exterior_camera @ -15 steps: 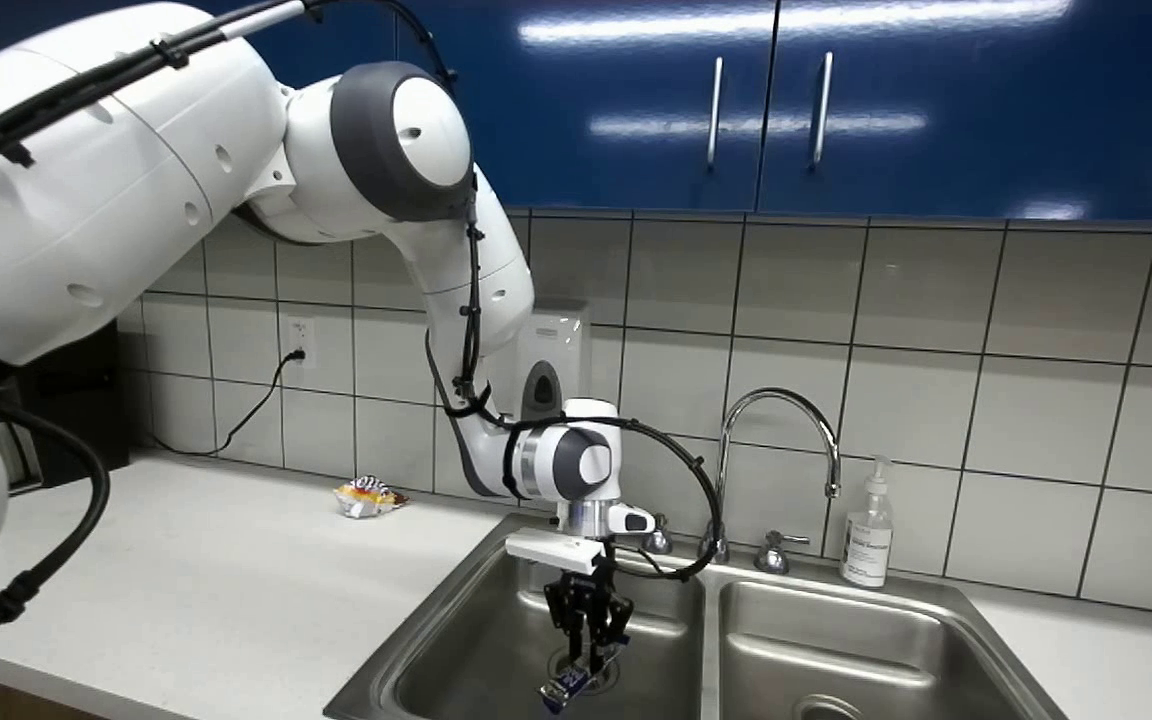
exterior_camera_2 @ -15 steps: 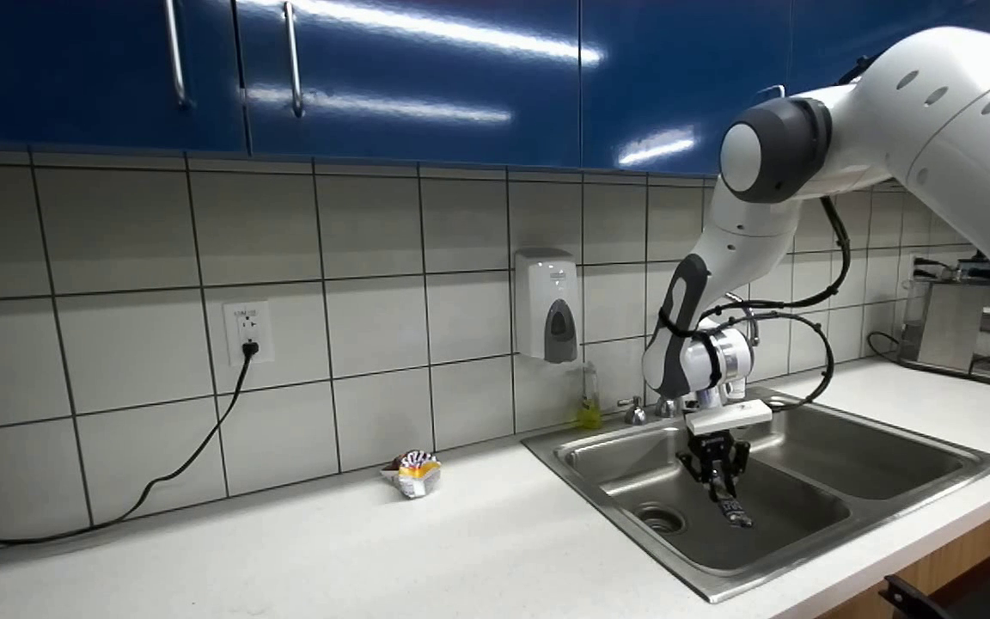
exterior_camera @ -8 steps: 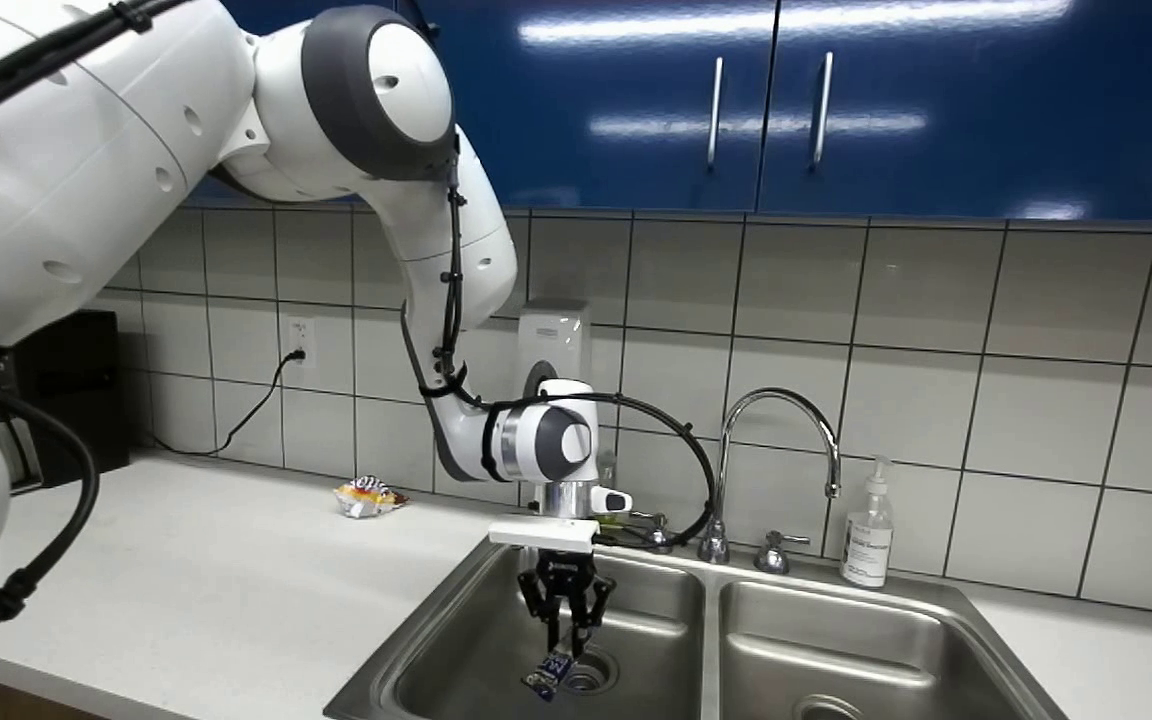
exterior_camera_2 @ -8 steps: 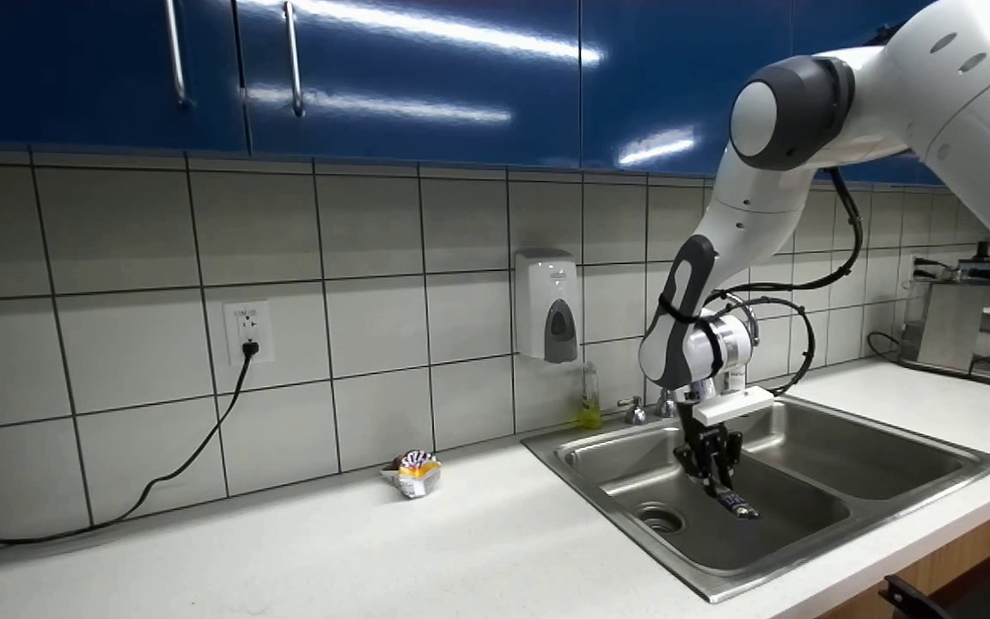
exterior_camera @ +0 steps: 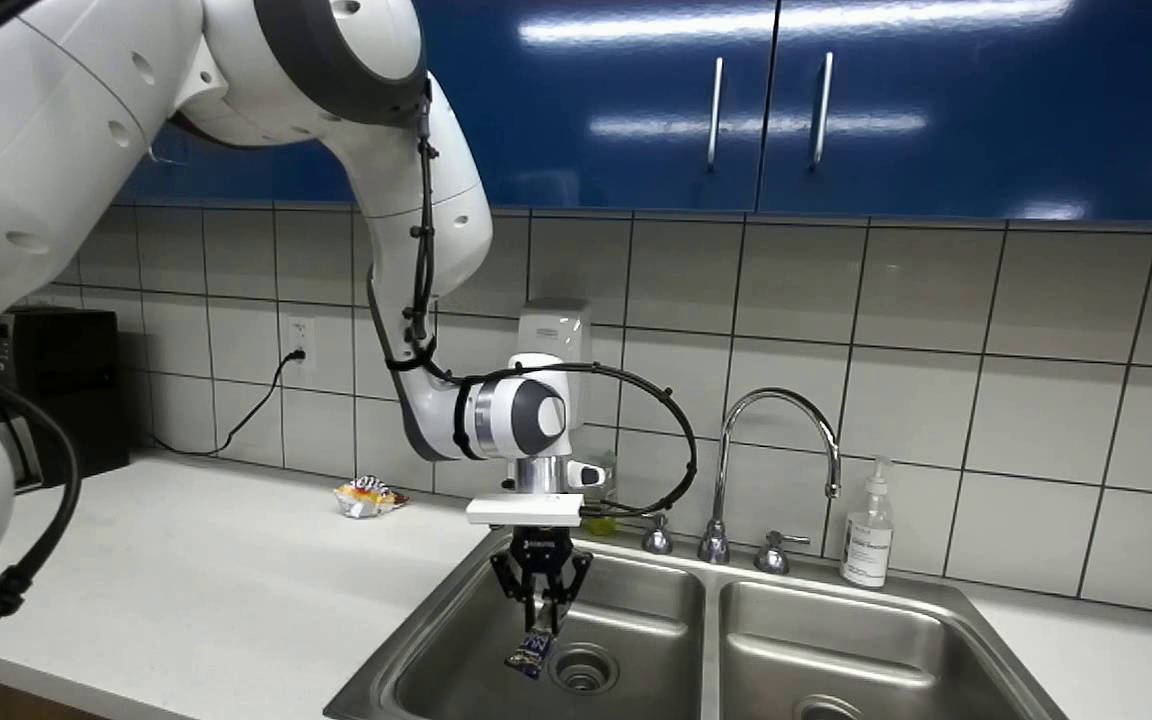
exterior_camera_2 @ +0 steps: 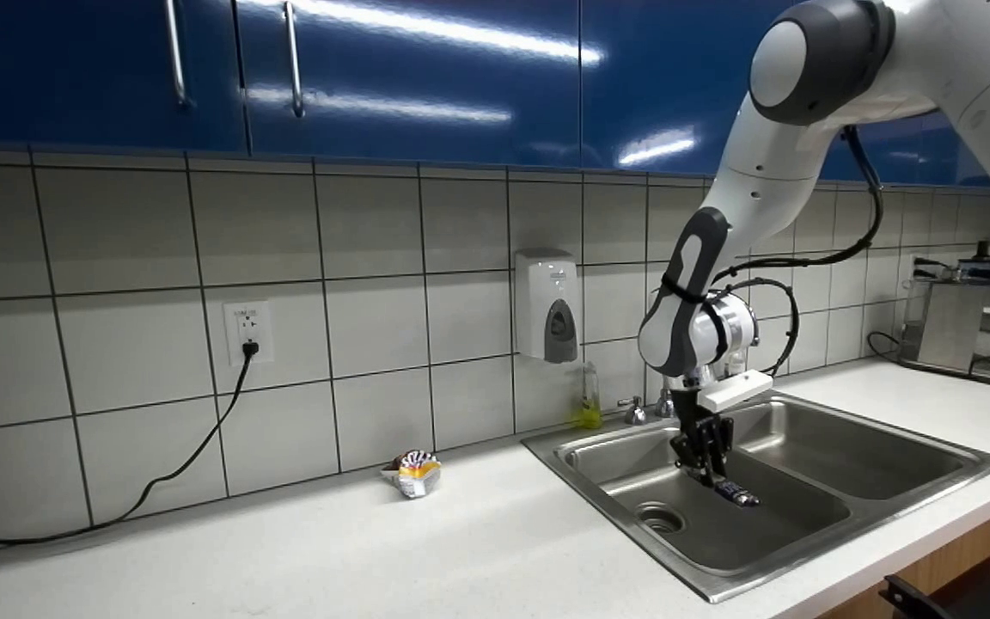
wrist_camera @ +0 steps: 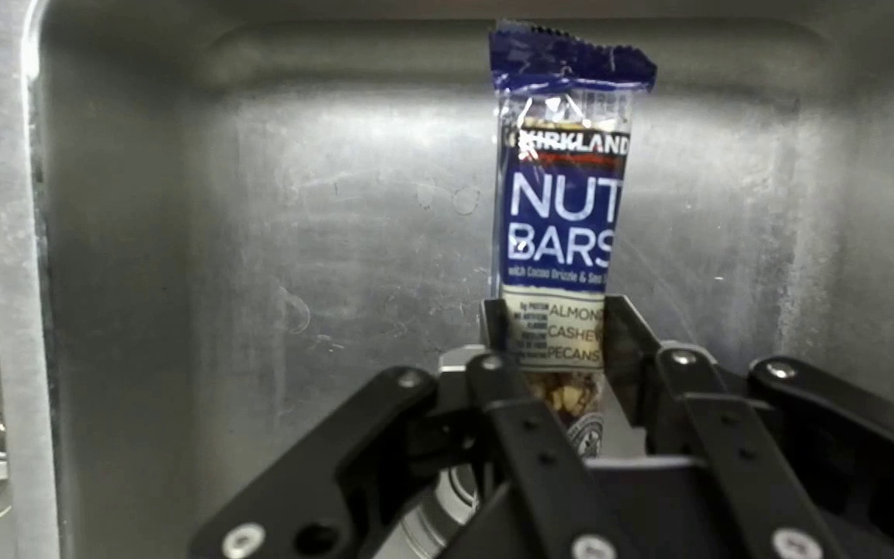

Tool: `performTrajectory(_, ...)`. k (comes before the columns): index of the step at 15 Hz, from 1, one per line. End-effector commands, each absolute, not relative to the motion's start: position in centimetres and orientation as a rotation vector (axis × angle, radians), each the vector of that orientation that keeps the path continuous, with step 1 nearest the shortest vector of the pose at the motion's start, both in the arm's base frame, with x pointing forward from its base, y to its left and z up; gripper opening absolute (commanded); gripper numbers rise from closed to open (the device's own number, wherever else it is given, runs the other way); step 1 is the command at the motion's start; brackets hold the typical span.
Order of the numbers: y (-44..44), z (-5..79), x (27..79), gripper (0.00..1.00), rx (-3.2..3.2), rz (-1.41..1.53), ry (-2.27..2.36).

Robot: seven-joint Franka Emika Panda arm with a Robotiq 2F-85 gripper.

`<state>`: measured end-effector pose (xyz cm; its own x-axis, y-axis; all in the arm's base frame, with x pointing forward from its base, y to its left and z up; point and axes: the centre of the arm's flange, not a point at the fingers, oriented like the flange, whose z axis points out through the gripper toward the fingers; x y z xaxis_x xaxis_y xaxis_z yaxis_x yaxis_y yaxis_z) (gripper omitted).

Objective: Pick the granola bar up from the sink and place it on the counter top to the left of the sink

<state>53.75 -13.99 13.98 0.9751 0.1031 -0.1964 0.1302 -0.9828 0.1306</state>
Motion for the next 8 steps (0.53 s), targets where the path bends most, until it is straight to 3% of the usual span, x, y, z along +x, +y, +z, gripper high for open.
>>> performTrajectory(1, -11.6, 16.5, 51.5, 0.08, 2.966, -0.249, 0.323)
performTrajectory(8, -6.3, 18.6, 49.3, 0.08, 2.930, -0.210, 0.545)
